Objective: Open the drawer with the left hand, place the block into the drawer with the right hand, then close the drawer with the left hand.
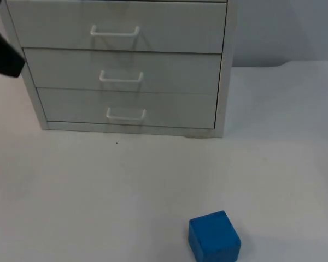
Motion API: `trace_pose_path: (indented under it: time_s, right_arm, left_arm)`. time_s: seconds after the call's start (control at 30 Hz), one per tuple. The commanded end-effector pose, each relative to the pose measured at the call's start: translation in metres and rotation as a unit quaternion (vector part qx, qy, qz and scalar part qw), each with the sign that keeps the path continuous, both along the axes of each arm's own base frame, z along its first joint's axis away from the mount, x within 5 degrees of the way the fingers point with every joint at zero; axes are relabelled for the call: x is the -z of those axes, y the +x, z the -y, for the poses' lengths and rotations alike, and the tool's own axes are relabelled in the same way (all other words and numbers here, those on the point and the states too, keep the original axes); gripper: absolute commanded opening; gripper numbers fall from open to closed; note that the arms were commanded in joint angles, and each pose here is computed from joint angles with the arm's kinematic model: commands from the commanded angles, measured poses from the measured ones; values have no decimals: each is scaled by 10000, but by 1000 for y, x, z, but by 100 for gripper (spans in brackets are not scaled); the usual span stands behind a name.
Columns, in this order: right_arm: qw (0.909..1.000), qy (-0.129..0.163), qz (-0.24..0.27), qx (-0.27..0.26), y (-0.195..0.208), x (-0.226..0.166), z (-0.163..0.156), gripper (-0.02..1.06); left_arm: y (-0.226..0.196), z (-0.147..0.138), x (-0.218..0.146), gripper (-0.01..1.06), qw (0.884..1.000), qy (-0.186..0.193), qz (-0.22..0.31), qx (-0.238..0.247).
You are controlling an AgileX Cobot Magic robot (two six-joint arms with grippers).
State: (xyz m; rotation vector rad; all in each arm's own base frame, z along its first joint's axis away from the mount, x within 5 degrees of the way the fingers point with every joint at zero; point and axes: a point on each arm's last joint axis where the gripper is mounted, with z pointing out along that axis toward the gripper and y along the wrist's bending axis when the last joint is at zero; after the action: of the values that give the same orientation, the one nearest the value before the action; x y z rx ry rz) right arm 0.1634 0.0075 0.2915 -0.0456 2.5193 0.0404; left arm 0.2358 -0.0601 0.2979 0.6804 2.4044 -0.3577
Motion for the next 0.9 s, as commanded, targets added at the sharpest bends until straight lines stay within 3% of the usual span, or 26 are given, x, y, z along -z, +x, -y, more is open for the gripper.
trace_pose_path:
  time_s: [0.0,0.07,0.1,0.23,0.27,0.43,0.47,0.6,0.67,0.8,0.87]
  right_arm:
    - [10000,16,84,42,1,-2,1,105]
    - [10000,16,84,42,1,-2,1,105]
    - [10000,16,84,42,1,-2,1,105]
    - [9999,16,105,43,1,-3,1,105]
    - [9999,16,105,43,1,-3,1,105]
    - [9999,-13,129,40,1,-3,2,105]
    - [9999,-13,129,40,1,-3,2,105]
    - [9999,-13,139,40,1,-3,2,105]
    - [9999,-13,139,40,1,-3,2,105]
    - [9999,-76,151,33,2,-3,2,105]
    - [9999,-77,151,33,2,-3,2,105]
  left_arm:
    - [10,17,-8,47,9979,320,247,496]
    - [19,35,-8,47,9906,802,378,1041]
    - [19,35,-8,47,9906,802,378,1041]
    - [27,69,8,47,9616,1786,552,2012]
    - [27,69,8,47,9616,1786,552,2012]
    - [31,99,40,54,9102,2850,560,2953]
    - [31,99,40,54,9102,2850,560,2953]
    - [35,122,69,55,8854,3171,528,3357]
    - [36,123,72,55,8827,3210,527,3390]
    - [47,126,101,55,8605,3593,373,3593]
    - [50,126,105,54,8561,3692,408,3592]
